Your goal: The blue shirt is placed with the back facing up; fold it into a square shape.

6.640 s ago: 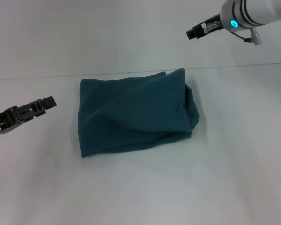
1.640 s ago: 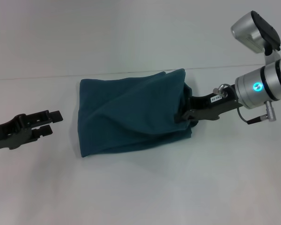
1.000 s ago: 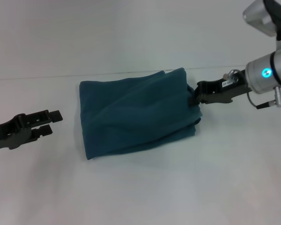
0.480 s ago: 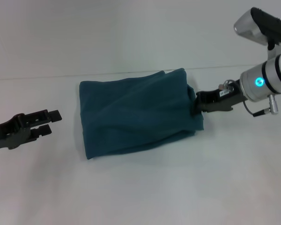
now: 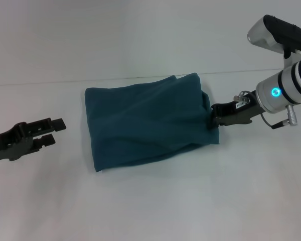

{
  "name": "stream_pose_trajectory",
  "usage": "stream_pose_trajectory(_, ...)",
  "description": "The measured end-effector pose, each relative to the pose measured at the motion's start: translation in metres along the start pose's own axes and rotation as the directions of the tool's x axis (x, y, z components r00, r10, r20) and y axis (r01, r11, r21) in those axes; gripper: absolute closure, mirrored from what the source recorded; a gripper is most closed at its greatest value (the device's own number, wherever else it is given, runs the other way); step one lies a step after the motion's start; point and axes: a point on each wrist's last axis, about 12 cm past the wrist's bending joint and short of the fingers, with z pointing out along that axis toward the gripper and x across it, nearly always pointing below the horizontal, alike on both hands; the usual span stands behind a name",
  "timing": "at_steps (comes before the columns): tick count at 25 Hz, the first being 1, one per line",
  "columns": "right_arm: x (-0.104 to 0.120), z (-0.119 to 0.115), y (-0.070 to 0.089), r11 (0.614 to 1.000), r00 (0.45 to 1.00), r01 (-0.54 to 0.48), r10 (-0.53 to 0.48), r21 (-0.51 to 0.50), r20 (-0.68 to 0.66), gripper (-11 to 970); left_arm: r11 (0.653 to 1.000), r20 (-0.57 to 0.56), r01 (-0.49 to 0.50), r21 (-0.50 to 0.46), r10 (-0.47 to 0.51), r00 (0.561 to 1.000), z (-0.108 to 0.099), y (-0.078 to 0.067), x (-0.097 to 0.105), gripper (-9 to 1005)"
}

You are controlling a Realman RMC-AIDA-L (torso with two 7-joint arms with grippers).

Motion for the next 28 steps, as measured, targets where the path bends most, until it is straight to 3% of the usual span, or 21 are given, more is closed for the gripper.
stream_pose_trajectory(9,0.003,-0.002,-0.001,0.999,0.998,0.006,-0.004,0.039,-0.055,901,1.0,0.003,-0.003,-0.001,0.003,1.0,0.0,0.0,0.0,286)
stream_pose_trajectory(12,-0.001,-0.014,-0.011,0.995,0.999,-0.005,0.01,0.096,-0.045,786,1.0,0.003,-0.003,-0.001,0.003,1.0,0.0,0.0,0.0,286)
stream_pose_trajectory(16,-0.01,-0.04,-0.018,0.994,0.999,-0.034,0.03,0.102,0.036,653,1.0,0.005,-0.002,-0.002,0.002,1.0,-0.001,0.001,0.0,286)
stream_pose_trajectory(22,-0.024,-0.055,0.003,1.0,0.996,0.003,-0.004,0.011,0.089,542,1.0,0.005,-0.002,-0.001,0.002,1.0,0.0,0.001,0.0,285)
stream_pose_trajectory(28,-0.022,-0.034,0.019,0.995,0.998,-0.009,0.015,-0.1,0.067,532,1.0,0.01,-0.004,-0.005,0.004,1.0,-0.001,0.001,-0.001,284)
